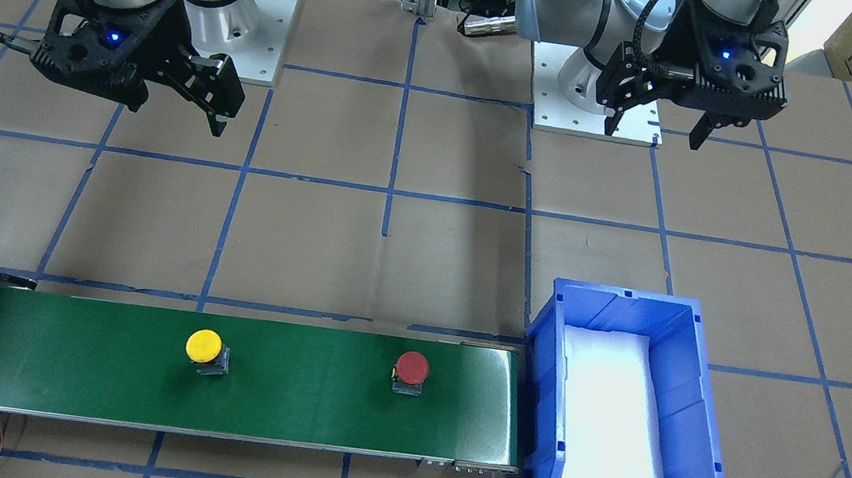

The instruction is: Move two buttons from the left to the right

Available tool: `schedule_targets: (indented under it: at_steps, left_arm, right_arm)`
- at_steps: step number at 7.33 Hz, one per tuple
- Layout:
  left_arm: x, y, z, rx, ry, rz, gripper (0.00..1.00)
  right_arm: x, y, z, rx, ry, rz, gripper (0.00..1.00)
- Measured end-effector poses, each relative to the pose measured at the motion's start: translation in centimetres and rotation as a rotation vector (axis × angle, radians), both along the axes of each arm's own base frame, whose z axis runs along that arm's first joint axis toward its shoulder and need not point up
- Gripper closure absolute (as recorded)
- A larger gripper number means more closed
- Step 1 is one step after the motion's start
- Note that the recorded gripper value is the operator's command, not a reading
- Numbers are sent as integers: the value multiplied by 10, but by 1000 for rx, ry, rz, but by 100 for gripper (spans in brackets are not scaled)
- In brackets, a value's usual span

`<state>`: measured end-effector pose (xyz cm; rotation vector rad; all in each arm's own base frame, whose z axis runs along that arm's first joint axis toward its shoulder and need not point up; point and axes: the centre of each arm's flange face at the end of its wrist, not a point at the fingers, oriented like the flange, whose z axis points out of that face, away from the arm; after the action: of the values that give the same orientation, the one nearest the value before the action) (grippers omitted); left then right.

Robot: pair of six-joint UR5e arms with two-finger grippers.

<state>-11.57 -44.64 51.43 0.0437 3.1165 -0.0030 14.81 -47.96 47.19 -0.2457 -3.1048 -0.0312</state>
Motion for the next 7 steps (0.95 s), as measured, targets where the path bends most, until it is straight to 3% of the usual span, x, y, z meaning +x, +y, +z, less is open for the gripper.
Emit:
schedule_targets:
  at_steps: [2, 7]
  left_arm:
    - [-11, -15, -9, -21, 38, 53, 0]
    - [-22, -31, -24, -19, 5, 30, 0]
  right_arm:
    - [0, 0, -2, 4, -2, -1, 0]
    - [0, -1, -2, 4, -2, 0, 0]
